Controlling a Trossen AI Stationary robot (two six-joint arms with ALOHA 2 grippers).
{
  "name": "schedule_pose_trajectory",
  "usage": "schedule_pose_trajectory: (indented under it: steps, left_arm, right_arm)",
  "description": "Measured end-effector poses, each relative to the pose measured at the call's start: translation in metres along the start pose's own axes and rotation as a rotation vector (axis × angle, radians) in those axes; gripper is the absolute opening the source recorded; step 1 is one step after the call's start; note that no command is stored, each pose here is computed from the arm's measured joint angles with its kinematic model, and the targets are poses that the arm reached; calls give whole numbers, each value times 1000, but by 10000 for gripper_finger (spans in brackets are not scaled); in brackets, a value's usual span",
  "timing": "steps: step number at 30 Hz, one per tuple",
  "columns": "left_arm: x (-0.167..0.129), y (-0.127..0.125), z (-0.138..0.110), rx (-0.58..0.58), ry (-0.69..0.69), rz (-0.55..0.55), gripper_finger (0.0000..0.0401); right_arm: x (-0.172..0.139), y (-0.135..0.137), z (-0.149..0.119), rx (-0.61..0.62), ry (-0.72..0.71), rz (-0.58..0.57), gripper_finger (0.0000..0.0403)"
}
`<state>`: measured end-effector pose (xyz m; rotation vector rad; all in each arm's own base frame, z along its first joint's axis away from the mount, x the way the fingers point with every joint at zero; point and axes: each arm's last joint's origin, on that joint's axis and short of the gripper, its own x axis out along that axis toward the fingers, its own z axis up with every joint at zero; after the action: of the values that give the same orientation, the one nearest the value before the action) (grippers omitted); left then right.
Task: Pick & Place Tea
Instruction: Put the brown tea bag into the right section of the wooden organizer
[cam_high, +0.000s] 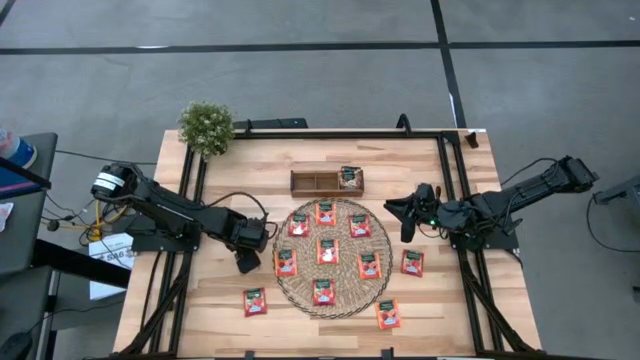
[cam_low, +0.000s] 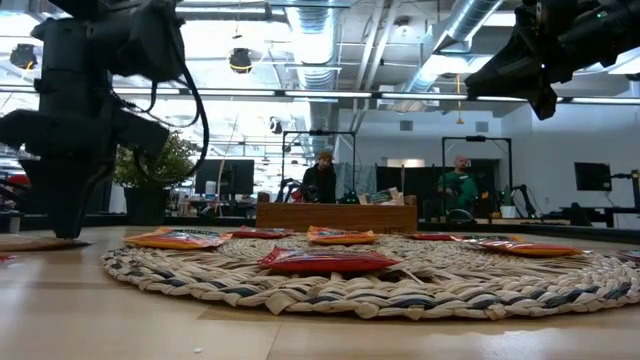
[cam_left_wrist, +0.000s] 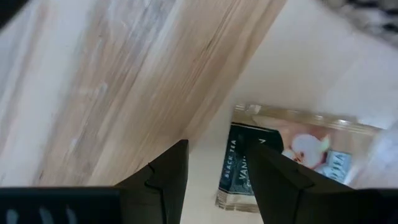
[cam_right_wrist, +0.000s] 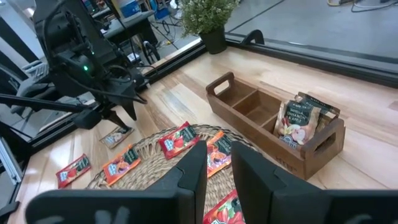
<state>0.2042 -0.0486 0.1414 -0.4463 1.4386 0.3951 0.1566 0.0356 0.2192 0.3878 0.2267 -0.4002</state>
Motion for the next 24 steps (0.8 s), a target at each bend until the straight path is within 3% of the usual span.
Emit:
schedule_pose_trajectory:
  steps: [5,15,24]
  left_arm:
    - [13,-4,1,8,66,19,152]
    - [15,-5,2,10,67,24,145]
    - [16,-5,2,12,68,25,44]
  right_arm:
    - [0,0,0,-1,-1,0,66]
    - [0,0,0,-5,-3,1,66]
    - [0,0,0,-6,-3,1,66]
